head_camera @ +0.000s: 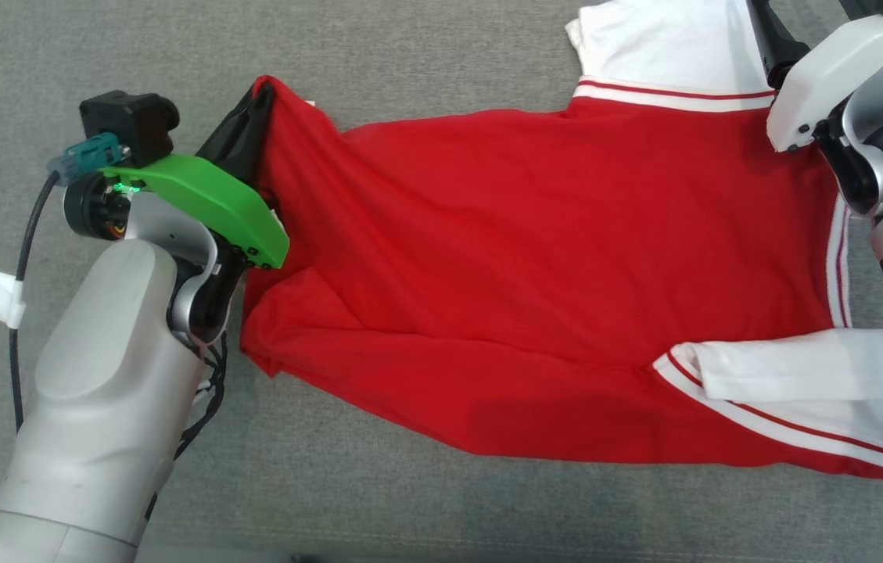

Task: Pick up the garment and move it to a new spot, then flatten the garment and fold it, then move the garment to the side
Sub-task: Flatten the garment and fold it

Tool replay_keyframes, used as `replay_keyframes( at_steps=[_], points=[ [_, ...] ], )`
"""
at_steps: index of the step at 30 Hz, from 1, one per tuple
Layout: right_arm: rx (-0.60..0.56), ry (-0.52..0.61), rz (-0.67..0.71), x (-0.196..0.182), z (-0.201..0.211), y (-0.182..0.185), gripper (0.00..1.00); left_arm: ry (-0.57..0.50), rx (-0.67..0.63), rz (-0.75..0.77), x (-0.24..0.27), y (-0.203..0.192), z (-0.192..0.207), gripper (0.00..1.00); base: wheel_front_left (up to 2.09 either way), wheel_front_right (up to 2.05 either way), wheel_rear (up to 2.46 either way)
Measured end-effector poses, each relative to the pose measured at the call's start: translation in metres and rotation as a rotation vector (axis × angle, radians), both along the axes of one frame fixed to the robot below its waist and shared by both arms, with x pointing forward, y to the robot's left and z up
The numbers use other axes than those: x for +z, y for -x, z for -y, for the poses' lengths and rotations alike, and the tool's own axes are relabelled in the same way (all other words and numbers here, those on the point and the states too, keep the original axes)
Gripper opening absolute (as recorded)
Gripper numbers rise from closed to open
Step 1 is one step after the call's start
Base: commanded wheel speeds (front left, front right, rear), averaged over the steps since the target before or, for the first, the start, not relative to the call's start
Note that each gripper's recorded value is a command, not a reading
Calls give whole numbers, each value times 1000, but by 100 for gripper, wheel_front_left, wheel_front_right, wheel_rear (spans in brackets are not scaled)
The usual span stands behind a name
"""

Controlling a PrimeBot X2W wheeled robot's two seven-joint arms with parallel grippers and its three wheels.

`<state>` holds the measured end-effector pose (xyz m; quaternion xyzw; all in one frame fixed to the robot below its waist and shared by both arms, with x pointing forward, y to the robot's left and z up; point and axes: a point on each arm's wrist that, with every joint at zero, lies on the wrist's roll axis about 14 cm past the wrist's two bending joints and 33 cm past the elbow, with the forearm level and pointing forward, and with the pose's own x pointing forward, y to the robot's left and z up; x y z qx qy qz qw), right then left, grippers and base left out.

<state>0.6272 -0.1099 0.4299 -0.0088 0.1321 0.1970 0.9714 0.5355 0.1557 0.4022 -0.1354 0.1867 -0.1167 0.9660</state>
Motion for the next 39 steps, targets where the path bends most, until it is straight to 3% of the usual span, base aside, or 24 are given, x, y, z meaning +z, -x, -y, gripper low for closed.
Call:
replay_keyframes(
  at_steps=[9, 10, 11, 12, 13, 18, 26, 39],
  points=[
    [95, 73, -147, -54, -33, -16, 100, -27, 27, -27, -20, 6, -16, 0, 0, 0, 0],
    [98, 69, -152, -55, -35, -19, 49, -30, 26, -30, -21, 6, -17, 0, 0, 0, 0],
    [101, 67, -152, -56, -36, -21, 13, -34, 26, -32, -23, 7, -18, 0, 0, 0, 0],
    [104, 67, -155, -57, -37, -22, 13, -38, 26, -32, -24, 7, -19, 0, 0, 0, 0],
    [104, 61, -159, -57, -37, -22, 0, -40, 25, -32, -24, 7, -19, 0, 0, 0, 0],
    [68, 32, -133, -44, -21, -28, 0, -49, 24, 1, -17, 2, -23, 0, 0, 0, 0],
    [22, -96, -8, 12, -2, -31, 0, -51, 13, 62, 2, -6, -24, 0, 0, 0, 0],
    [36, -287, 107, 71, 17, 19, 0, 39, 5, 168, 41, 3, -12, 0, 0, 0, 0]
  ],
)
